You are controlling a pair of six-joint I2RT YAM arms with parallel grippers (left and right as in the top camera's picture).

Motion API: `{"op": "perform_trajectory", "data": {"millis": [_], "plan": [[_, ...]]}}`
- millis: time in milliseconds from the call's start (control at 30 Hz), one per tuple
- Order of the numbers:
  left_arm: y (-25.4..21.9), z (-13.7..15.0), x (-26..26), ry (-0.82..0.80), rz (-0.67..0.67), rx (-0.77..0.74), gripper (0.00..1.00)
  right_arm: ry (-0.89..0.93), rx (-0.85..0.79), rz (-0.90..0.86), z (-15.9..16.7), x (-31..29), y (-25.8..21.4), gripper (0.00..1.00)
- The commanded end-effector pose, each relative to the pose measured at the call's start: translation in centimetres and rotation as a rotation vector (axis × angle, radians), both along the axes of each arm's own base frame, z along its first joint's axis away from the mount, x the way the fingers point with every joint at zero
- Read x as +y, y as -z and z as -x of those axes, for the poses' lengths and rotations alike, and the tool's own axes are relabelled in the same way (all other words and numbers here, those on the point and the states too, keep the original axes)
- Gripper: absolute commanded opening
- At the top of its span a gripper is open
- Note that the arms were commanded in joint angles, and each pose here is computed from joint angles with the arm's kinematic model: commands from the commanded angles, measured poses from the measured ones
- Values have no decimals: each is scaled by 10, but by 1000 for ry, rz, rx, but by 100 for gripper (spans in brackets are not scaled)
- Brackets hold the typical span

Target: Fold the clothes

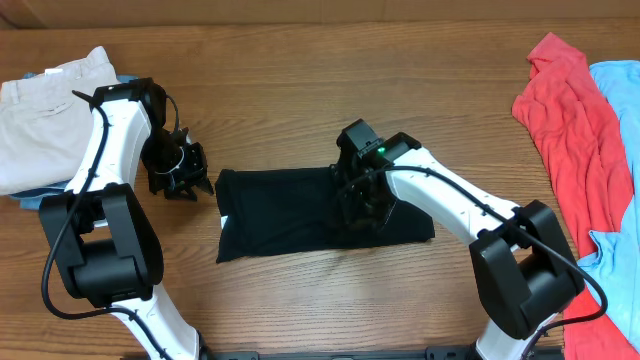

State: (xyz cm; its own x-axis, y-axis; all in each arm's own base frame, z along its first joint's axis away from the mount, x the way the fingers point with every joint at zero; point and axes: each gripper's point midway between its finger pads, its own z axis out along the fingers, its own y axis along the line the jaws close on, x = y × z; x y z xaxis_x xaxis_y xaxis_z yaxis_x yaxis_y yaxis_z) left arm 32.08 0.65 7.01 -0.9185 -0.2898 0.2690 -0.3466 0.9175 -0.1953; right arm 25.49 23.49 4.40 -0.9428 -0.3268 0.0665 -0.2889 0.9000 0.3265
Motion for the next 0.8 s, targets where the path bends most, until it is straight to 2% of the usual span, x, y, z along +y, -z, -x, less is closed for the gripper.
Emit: {"op": "perform_trajectory", "data": {"millis": [0, 233, 333, 433, 633, 767], "plan": [[-13, -5, -4, 5, 5, -44, 38, -85, 28, -72, 11, 9, -3, 24], [-14, -1, -6, 10, 17, -26, 42, 0, -38, 59, -13, -15, -6, 20], [-18, -3, -18, 70, 104, -65, 43, 42, -105, 134, -31, -27, -22, 20], [-22, -9, -29, 160, 190, -131, 47, 59, -160, 134, -48, -27, -46, 21], [-14, -12, -37, 275, 187, -176, 52, 79, -181, 131, -58, -31, -53, 23], [7, -7, -40, 344, 111, -160, 55, 94, -180, 141, -61, -38, -52, 23]]}}
